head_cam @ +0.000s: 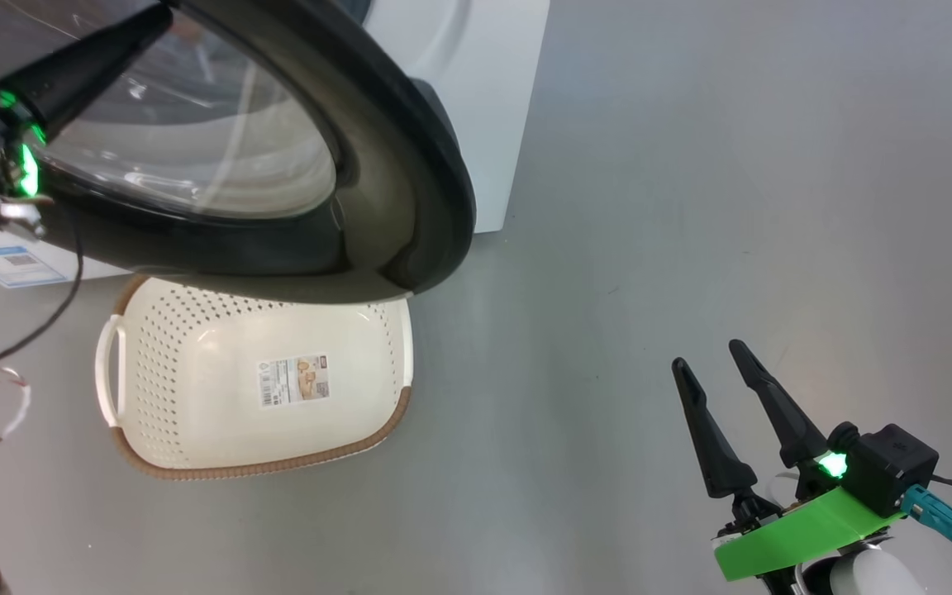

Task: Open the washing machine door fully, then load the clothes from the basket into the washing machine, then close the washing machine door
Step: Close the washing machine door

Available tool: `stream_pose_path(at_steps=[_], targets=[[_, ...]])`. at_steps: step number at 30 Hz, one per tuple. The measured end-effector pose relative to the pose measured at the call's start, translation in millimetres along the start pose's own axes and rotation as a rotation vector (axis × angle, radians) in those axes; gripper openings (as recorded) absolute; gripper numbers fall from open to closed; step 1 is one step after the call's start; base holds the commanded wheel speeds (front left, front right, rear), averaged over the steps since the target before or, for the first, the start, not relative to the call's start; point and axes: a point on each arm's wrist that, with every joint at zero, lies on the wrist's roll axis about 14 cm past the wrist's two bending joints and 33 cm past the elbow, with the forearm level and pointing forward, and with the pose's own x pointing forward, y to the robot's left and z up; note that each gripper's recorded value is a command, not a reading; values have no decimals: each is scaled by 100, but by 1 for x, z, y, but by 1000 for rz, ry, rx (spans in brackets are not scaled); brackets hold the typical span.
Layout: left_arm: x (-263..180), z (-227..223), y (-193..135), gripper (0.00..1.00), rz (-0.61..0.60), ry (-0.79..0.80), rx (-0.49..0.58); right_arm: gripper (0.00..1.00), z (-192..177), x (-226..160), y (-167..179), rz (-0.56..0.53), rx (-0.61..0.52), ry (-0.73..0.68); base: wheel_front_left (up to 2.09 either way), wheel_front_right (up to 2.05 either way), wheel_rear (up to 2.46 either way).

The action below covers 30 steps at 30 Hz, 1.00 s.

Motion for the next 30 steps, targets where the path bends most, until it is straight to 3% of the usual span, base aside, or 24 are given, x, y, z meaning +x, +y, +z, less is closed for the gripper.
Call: stream_pose_path(at_steps=[17, 22, 23, 26, 27, 29, 30], targets=[[-4, 5, -3, 0, 15, -13, 27, 100, -1, 4, 5, 19, 0, -1, 0, 0, 0], [-23, -9, 10, 0, 47, -23, -20, 100, 1, 8, 12, 47, -2, -5, 0, 0, 0], [-27, -11, 13, 4, 54, -33, -31, 100, 1, 8, 14, 54, -3, -6, 0, 0, 0], [-42, -17, 25, 33, 85, -69, -63, 100, 2, 11, 18, 72, -5, -9, 0, 0, 0], [-48, -19, 29, 50, 97, -83, -74, 100, 2, 11, 20, 79, -7, -9, 0, 0, 0], [-58, -24, 35, 93, 117, -109, -91, 100, 3, 13, 22, 93, -13, -9, 0, 0, 0], [-63, -26, 37, 100, 125, -122, -97, 100, 3, 13, 23, 99, -15, -10, 0, 0, 0]])
